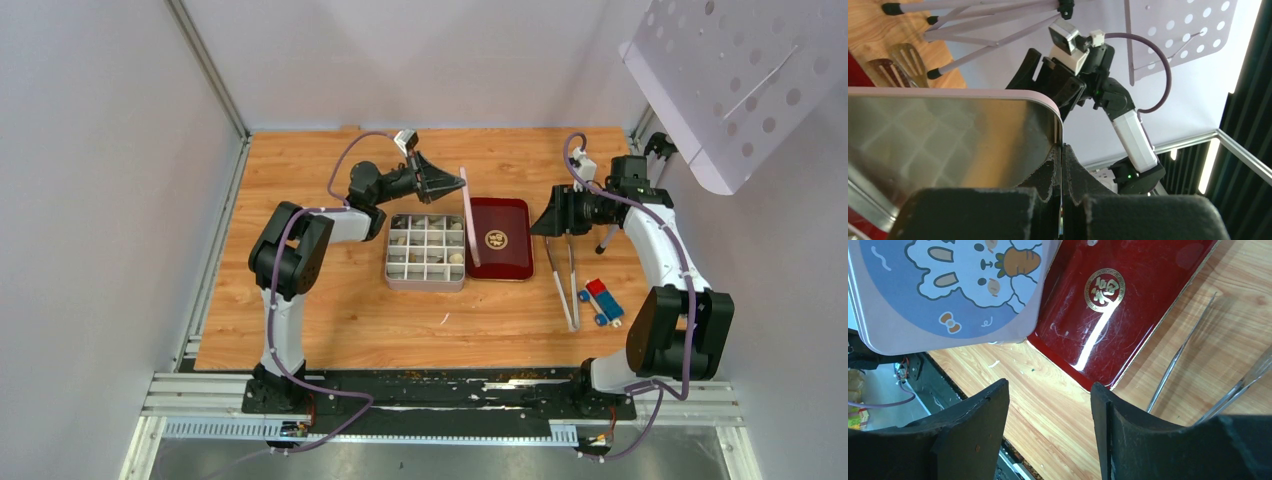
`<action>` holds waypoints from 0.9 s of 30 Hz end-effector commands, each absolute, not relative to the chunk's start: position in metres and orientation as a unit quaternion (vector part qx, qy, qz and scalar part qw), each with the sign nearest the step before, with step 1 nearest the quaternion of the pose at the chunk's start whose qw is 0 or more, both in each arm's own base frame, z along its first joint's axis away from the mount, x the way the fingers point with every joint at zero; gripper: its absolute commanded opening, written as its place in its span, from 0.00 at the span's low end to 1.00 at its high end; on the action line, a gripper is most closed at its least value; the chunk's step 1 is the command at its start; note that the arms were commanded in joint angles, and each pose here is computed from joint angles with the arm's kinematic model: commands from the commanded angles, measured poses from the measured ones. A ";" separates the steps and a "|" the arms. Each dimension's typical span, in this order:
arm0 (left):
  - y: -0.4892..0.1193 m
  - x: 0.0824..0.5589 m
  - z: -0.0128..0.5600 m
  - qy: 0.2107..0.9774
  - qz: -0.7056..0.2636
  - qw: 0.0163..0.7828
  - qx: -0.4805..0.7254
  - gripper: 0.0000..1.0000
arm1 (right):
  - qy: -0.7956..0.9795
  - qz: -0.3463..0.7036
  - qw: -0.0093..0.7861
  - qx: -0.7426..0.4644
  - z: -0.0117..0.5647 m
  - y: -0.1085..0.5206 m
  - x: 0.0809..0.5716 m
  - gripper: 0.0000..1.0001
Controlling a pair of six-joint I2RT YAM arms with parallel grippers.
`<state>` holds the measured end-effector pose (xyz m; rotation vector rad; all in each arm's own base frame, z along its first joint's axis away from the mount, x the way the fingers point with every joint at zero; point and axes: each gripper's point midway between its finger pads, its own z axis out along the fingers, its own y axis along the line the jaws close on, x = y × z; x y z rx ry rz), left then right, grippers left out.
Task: Pack the chocolate
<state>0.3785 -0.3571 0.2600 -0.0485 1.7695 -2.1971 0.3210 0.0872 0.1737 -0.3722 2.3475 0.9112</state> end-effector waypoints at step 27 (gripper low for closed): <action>-0.298 0.381 0.215 0.683 -0.707 0.182 -0.017 0.61 | 0.866 0.417 0.208 -0.178 0.120 0.189 0.380 0.67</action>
